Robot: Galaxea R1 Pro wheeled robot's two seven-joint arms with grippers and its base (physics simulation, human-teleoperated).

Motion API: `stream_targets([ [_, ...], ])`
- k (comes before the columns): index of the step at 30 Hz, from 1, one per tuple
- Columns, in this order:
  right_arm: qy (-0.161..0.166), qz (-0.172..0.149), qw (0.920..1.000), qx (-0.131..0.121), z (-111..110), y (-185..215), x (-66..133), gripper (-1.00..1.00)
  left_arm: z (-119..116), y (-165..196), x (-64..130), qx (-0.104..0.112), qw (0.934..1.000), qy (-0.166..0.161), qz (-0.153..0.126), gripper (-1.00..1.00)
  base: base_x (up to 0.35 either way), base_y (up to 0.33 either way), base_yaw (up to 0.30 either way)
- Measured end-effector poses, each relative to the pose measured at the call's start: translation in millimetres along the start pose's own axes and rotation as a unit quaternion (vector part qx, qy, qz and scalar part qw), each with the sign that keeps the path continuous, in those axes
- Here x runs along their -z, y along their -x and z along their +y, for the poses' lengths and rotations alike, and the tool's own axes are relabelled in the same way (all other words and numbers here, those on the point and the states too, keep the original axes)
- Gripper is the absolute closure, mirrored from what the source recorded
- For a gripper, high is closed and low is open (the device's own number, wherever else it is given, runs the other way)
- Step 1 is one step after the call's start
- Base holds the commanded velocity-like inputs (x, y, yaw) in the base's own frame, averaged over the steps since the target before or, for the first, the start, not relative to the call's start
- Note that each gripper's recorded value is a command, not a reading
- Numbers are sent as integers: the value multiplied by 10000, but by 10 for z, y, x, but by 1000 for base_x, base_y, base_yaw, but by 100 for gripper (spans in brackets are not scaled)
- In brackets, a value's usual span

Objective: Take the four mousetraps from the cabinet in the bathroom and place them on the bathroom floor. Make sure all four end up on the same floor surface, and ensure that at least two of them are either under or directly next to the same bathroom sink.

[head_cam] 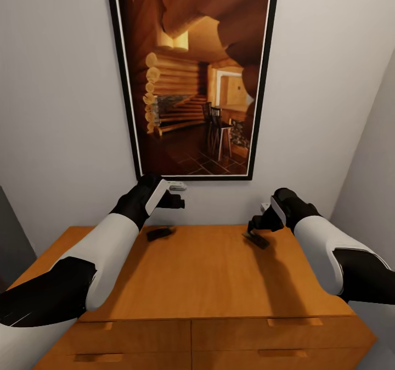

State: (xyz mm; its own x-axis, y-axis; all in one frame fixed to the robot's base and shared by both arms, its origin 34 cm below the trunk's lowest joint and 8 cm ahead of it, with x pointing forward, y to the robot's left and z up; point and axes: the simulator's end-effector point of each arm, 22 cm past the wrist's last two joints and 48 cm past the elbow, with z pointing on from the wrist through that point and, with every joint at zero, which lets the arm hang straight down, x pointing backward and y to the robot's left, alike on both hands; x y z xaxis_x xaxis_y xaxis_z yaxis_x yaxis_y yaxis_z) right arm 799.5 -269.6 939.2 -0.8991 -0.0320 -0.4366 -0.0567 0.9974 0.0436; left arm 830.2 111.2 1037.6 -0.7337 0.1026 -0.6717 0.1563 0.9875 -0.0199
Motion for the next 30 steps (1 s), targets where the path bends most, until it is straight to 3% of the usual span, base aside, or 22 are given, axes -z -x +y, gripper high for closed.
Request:
stream_targets([
  [30,60,-12,10000,46,86,-26,-69,-100,-47,-144,-75,72,9997,-120,224,-100,6,0,0],
])
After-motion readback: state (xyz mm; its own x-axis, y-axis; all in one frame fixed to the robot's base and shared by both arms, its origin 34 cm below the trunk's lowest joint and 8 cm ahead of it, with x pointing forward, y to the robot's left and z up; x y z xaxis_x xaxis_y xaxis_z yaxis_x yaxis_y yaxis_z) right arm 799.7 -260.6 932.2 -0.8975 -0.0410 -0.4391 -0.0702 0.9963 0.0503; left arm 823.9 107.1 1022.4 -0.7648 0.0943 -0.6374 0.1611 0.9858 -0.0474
